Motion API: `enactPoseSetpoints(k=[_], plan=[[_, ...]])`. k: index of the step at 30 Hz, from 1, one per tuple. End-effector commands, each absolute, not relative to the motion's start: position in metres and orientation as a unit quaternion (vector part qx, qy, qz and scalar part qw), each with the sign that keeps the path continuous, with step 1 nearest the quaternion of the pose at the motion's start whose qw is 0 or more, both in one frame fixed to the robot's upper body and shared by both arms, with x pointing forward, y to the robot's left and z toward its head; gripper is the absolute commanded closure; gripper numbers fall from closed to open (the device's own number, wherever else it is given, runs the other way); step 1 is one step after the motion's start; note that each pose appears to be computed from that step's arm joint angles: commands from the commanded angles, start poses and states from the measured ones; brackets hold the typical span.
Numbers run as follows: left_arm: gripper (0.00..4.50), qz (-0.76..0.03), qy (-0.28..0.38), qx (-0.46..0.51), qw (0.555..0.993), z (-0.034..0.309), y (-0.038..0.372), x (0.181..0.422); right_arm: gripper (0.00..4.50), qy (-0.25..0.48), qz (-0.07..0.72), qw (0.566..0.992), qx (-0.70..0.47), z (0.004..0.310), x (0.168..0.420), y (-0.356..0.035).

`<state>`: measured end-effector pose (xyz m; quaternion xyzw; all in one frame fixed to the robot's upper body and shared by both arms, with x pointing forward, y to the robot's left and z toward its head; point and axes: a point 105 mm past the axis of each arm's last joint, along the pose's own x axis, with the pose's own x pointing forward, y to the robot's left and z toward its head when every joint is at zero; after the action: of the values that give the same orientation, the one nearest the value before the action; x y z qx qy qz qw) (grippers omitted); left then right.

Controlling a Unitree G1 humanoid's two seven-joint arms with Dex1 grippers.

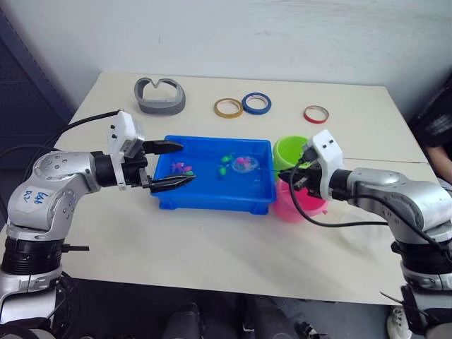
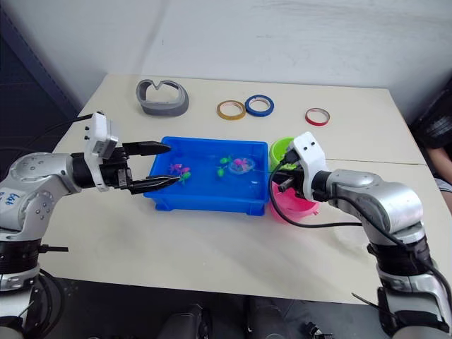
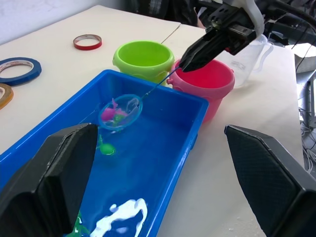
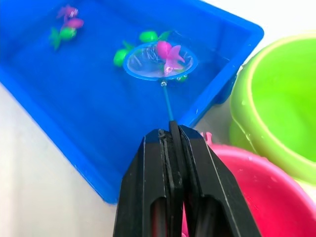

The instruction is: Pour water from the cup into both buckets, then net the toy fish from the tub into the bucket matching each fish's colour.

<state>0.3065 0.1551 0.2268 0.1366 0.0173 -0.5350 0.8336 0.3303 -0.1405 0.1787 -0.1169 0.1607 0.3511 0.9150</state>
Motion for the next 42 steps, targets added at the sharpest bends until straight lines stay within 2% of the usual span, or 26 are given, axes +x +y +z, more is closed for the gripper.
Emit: enactPoseSetpoints(k=[1, 4, 8, 18, 24, 27, 31, 34, 37, 42], plan=[[0.01, -0.540, 0.004, 0.143, 0.829, 0.231, 0.154, 0.306, 4.50, 0.073, 0.378, 0.908, -0.166, 0.205, 0.319, -0.135], [0.01, -0.556, 0.008, 0.113, 0.823, 0.233, 0.147, 0.306, 4.50, 0.021, 0.393, 0.898, -0.194, 0.216, 0.300, -0.142], [0.01, -0.600, 0.002, 0.096, 0.794, 0.240, 0.133, 0.302, 4.50, -0.001, 0.391, 0.898, -0.204, 0.218, 0.276, -0.160], [0.01, -0.678, 0.000, 0.112, 0.726, 0.235, 0.099, 0.311, 4.50, 0.002, 0.281, 0.939, -0.197, 0.225, 0.221, -0.218], [0.01, -0.707, -0.010, 0.121, 0.697, 0.234, 0.083, 0.314, 4.50, 0.026, 0.230, 0.936, -0.264, 0.220, 0.194, -0.245], [0.01, -0.714, -0.013, 0.121, 0.689, 0.234, 0.077, 0.317, 4.50, 0.030, 0.218, 0.898, -0.381, 0.212, 0.184, -0.255], [0.01, -0.716, -0.014, 0.122, 0.687, 0.233, 0.076, 0.320, 4.50, 0.008, 0.218, 0.859, -0.464, 0.208, 0.181, -0.254], [0.01, -0.717, -0.015, 0.124, 0.686, 0.233, 0.077, 0.321, 4.50, 0.001, 0.227, 0.771, -0.596, 0.202, 0.181, -0.253], [0.01, -0.716, -0.016, 0.125, 0.687, 0.234, 0.078, 0.321, 4.50, -0.022, 0.217, 0.691, -0.689, 0.210, 0.190, -0.257], [0.01, -0.709, -0.017, 0.131, 0.692, 0.234, 0.081, 0.322, 4.50, -0.061, 0.212, 0.604, -0.766, 0.216, 0.200, -0.260]])
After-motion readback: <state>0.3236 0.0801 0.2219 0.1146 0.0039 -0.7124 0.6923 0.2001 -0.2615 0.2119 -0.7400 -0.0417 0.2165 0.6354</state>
